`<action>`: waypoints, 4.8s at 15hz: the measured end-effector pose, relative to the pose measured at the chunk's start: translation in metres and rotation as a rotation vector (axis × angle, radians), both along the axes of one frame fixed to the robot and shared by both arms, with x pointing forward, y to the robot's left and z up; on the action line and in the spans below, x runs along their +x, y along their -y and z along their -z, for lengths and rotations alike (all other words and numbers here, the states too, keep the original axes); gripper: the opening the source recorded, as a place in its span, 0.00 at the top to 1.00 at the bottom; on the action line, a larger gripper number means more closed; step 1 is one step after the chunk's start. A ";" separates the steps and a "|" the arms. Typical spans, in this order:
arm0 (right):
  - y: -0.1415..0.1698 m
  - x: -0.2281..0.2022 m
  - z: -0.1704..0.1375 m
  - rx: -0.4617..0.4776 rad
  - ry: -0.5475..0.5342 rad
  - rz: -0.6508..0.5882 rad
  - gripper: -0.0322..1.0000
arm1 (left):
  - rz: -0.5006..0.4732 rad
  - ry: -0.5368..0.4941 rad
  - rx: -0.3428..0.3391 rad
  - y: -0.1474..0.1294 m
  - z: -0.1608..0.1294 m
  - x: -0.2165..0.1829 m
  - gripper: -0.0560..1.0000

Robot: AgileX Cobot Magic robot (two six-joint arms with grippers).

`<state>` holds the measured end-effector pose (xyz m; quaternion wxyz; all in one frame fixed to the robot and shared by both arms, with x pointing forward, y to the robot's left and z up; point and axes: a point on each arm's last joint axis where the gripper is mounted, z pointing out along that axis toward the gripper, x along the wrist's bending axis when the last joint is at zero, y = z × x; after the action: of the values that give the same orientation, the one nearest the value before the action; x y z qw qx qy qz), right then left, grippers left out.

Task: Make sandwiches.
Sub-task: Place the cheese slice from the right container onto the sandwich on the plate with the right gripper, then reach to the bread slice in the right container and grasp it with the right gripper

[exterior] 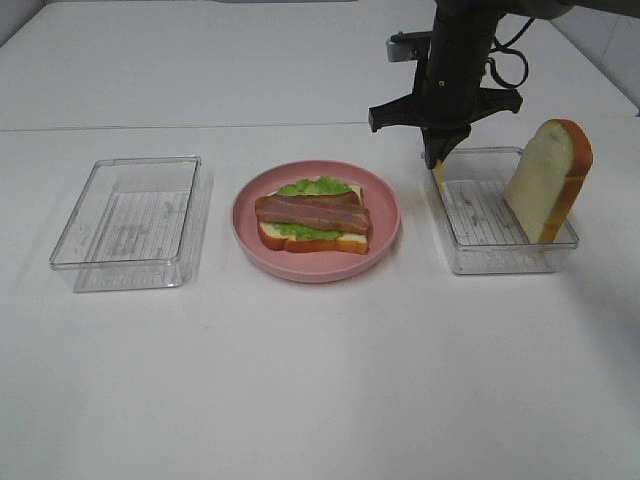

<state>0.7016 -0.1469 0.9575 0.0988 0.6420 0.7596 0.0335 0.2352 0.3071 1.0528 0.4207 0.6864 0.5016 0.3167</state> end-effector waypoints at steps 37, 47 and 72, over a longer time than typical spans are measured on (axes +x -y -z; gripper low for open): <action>-0.095 -0.039 0.007 0.309 -0.134 -0.029 0.49 | 0.000 0.000 0.000 0.000 0.000 0.000 0.12; -0.035 -0.043 -0.087 0.115 0.064 -0.021 0.27 | 0.000 0.000 0.000 0.000 0.000 0.000 0.12; 0.149 -0.020 -0.027 0.160 -0.167 0.244 0.79 | 0.000 0.000 0.000 0.000 0.000 0.000 0.12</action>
<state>0.6814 -0.2960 0.9840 -0.0129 0.7358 0.6765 0.0281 0.2352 0.3071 1.0528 0.4207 0.6864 0.5016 0.3167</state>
